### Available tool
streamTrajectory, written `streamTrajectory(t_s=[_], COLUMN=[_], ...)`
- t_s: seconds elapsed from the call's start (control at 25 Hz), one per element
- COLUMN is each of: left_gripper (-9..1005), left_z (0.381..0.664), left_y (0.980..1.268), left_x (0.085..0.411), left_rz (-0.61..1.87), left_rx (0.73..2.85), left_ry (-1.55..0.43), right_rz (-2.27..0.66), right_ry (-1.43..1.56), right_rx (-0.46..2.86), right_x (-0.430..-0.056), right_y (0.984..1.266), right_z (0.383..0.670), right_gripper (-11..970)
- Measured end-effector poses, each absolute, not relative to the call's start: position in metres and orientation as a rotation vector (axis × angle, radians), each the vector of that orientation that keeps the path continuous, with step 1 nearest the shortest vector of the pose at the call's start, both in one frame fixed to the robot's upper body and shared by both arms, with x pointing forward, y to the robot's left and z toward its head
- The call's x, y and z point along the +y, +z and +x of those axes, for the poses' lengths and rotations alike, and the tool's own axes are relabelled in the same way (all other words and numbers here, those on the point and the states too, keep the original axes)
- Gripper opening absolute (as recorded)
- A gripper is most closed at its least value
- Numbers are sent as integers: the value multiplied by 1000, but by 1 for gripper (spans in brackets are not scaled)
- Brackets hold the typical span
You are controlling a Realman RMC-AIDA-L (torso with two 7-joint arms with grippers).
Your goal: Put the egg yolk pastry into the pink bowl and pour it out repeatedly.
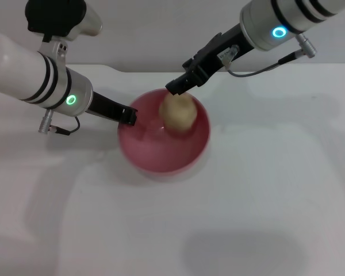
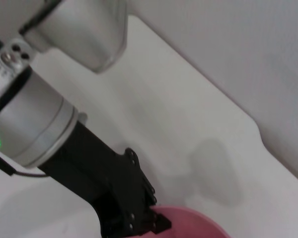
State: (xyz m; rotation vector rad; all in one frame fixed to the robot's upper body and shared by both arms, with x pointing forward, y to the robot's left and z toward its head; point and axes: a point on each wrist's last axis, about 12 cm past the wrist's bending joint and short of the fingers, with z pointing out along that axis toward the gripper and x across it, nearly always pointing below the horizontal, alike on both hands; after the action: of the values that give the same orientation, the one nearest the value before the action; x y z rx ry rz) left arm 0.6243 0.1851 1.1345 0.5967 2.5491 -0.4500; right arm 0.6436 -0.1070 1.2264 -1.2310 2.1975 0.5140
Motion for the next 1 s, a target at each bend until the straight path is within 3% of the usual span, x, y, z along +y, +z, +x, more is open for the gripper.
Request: streamTrajectory(t_s=[0.4,0.6,0.64,0.68,1.0], left_gripper=[-1,-1,-1,-2,-2], left_z=[626,624,619,619,573], left_y=[1133,1138,1142,1142,1124], left_x=[184,182,177,177,140], left_rz=[585,557,584,584,816], left_rx=[2527,2335,2213,2213,1771], left_ry=[-441,-484,-490,-490,-270], right_rz=[-1064,-710,-563,-563,-117], right_ry=[559,600,600,600,600], right_rx=[2177,2188,2194,2194,2204], right_x=[-133,-197,-228,-228,-324], right_y=[1234,1227,1217,1217,1175], right_z=[653,663,663,663,633], right_gripper=[611,611,611,611,610])
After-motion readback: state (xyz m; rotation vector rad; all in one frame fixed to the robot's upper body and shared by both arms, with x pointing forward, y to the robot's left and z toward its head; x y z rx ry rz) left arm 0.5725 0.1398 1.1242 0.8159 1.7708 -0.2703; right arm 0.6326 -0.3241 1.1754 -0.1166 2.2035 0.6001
